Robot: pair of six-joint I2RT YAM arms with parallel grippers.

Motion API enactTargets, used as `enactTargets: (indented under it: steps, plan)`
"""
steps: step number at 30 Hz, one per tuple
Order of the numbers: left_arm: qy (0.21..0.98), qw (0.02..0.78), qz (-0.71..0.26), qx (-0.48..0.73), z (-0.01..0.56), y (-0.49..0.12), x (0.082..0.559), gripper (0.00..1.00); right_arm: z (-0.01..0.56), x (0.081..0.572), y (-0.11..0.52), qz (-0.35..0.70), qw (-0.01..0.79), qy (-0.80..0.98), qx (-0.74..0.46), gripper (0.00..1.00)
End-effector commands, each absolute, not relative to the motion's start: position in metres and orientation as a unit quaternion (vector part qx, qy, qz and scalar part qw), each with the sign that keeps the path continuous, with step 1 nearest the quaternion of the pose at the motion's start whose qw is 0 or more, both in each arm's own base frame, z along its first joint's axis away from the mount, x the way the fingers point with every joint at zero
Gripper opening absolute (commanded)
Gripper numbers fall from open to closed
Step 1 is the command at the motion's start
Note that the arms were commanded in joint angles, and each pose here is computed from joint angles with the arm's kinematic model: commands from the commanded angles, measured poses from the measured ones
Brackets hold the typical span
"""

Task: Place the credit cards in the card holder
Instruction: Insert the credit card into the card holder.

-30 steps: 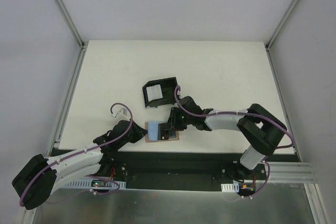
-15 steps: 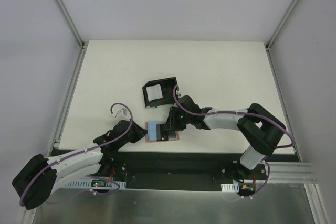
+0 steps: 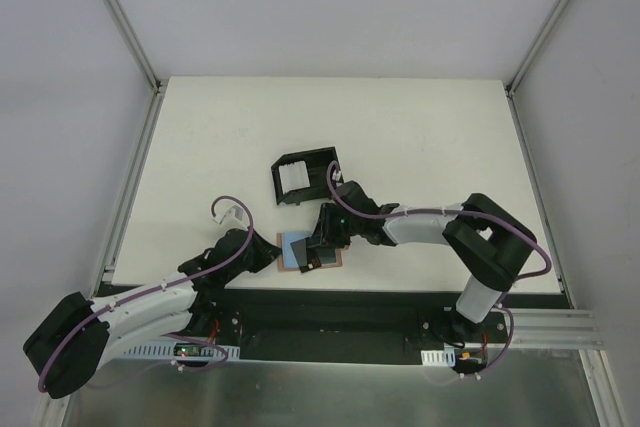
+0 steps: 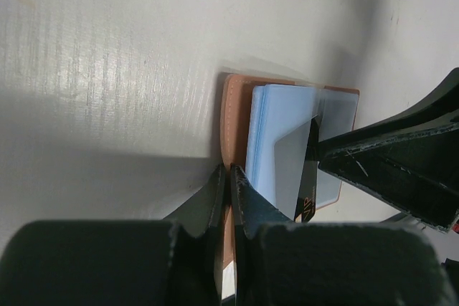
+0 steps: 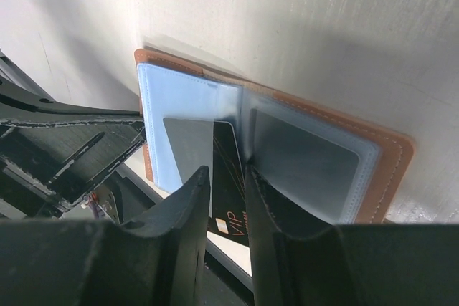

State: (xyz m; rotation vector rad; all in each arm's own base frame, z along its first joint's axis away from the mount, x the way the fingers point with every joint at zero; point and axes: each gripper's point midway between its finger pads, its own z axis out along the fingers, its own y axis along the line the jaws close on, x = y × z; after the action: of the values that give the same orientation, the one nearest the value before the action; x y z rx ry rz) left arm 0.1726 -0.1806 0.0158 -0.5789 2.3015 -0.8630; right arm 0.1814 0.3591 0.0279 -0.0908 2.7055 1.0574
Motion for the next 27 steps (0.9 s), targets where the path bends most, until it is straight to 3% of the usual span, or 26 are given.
enactTargets:
  steps: [1,6,10,20,27]
  plan:
    - [0.882,0.289,-0.303,-0.215,-0.006,-0.169,0.161,0.00,0.034,0.185,0.354,0.342,0.139,0.929,-0.037,0.29]
    - [0.882,0.290,-0.305,-0.214,-0.006,-0.170,0.161,0.00,0.049,0.188,0.338,0.316,0.179,0.929,-0.066,0.35]
    - [0.882,0.289,-0.304,-0.215,-0.006,-0.169,0.161,0.00,0.055,0.177,0.334,0.310,0.165,0.932,-0.092,0.36]
    - [0.883,0.289,-0.302,-0.215,-0.005,-0.170,0.162,0.00,0.060,0.117,0.355,0.342,0.097,0.921,-0.157,0.11]
    - [0.882,0.290,-0.304,-0.213,-0.004,-0.170,0.162,0.00,0.048,0.100,0.355,0.316,0.066,0.929,-0.181,0.04]
